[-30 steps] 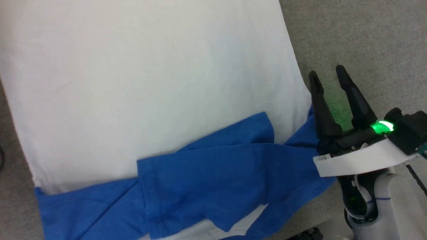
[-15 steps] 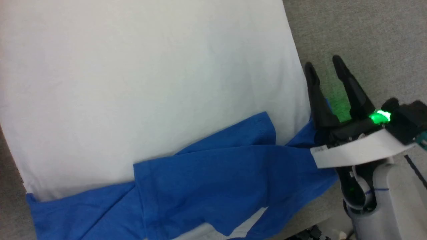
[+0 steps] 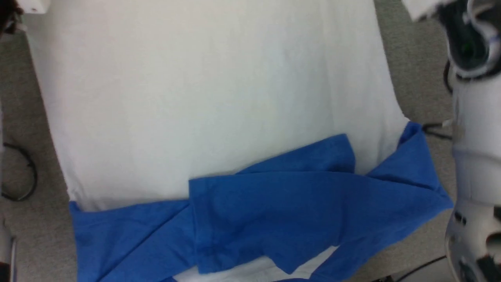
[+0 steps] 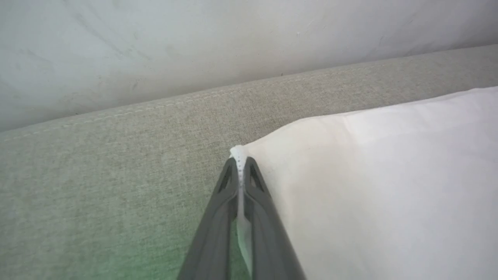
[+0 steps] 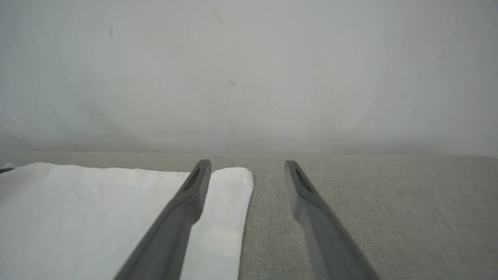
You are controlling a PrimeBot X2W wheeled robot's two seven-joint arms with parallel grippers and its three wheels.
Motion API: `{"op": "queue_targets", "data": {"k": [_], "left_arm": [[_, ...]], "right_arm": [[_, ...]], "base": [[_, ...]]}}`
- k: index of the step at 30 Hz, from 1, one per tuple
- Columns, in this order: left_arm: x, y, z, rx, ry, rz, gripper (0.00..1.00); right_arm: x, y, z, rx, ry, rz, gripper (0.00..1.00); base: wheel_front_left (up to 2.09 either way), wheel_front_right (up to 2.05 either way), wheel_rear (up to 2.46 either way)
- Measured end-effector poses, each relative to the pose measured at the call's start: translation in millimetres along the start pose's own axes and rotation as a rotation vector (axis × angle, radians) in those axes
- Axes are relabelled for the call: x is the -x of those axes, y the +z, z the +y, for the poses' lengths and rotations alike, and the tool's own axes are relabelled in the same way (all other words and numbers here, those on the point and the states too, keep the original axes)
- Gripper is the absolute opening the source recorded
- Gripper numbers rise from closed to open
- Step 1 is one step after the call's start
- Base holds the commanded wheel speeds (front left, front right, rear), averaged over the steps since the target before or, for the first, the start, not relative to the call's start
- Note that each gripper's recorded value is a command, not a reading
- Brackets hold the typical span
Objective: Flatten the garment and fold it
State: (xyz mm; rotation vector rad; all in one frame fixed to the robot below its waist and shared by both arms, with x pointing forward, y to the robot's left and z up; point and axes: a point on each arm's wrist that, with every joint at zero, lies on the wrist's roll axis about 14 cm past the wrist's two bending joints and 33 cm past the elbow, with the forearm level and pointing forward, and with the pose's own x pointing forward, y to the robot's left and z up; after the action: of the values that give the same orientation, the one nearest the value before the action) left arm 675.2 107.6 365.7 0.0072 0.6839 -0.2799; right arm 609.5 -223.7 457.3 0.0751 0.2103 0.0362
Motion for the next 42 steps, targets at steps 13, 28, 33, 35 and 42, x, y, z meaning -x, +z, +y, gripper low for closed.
{"op": "queue_targets", "data": {"k": [13, 28, 33, 35, 42], "left_arm": [[4, -1, 6, -0.033, -0.022, -0.050, 0.00], [-5, 0, 13, -0.041, -0.022, -0.086, 0.00], [-7, 10, 17, -0.060, 0.001, -0.165, 0.00], [-6, 18, 20, -0.073, 0.013, -0.216, 0.00], [11, 58, 26, -0.102, 0.053, -0.409, 0.00]], "right_arm": [[-69, -81, -2, 0.011, -0.066, 0.525, 1.00], [-86, -88, 7, 0.066, -0.068, 0.636, 0.00], [-93, -62, 2, 0.089, -0.078, 0.474, 0.00], [-97, -47, 3, 0.106, -0.073, 0.391, 0.00], [-99, -7, 9, 0.118, -0.055, 0.208, 0.00]], "base": [[0.00, 0.00, 0.00], [0.00, 0.00, 0.00], [0.00, 0.00, 0.00], [0.00, 0.00, 0.00], [0.00, 0.00, 0.00]]}}
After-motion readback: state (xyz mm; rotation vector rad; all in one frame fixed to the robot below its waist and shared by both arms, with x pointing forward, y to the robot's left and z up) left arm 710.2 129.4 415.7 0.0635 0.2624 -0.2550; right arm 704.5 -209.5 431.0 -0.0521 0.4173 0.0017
